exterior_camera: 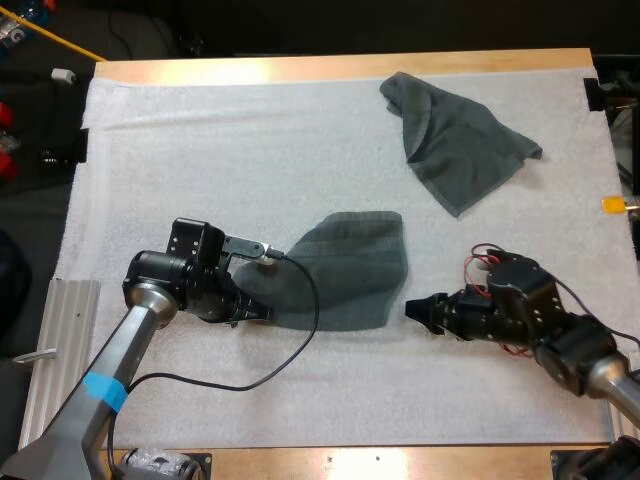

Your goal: Pick towel from pile, fold and stack

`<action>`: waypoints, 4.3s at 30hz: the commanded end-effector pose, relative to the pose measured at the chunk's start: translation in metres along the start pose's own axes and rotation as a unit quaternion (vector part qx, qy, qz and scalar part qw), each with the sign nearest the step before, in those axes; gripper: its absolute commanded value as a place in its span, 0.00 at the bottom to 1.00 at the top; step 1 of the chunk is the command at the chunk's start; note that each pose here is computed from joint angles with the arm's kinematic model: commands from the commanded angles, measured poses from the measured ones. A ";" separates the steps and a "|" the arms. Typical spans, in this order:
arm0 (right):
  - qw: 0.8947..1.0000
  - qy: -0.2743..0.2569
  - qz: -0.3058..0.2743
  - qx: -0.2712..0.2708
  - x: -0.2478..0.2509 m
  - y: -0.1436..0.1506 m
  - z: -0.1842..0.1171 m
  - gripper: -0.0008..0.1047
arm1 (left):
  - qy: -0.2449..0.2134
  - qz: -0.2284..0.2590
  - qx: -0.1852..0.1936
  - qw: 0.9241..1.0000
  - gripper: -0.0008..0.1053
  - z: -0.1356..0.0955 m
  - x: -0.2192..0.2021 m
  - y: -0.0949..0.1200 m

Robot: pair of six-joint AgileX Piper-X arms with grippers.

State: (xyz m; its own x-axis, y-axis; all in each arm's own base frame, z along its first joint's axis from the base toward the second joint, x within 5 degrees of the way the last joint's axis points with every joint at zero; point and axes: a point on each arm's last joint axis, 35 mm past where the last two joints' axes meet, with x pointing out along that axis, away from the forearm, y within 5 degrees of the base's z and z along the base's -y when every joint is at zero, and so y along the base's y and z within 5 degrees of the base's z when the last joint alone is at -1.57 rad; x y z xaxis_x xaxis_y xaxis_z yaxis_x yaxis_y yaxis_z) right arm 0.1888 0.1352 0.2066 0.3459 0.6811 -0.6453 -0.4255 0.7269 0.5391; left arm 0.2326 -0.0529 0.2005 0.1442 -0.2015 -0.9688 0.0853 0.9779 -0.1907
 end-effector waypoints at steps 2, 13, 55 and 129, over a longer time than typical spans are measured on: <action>1.000 0.001 0.012 0.006 0.008 -0.001 0.002 0.47 | -0.003 -0.004 -0.003 1.000 0.01 0.000 -0.001 -0.001; 0.997 0.054 0.038 0.040 0.056 -0.007 -0.010 0.47 | 0.003 -0.049 -0.003 0.999 0.01 0.000 -0.002 -0.004; 0.995 -0.075 0.000 0.058 0.060 0.042 0.072 0.05 | 0.005 -0.137 0.010 0.991 0.01 0.008 -0.015 -0.013; 0.974 0.087 0.173 0.117 0.076 0.032 0.062 0.71 | 0.045 -0.149 0.020 0.988 0.01 -0.002 -0.016 -0.013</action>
State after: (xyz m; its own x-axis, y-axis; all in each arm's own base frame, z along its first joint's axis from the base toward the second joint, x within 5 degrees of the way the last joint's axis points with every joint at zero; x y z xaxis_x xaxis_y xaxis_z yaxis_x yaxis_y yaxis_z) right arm 0.2532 0.2154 0.2007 0.0578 0.8652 -0.4980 -0.2459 0.4958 0.8329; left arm 0.2279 -0.0620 0.2149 0.0185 -0.4629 -0.8862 0.1362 0.8793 -0.4564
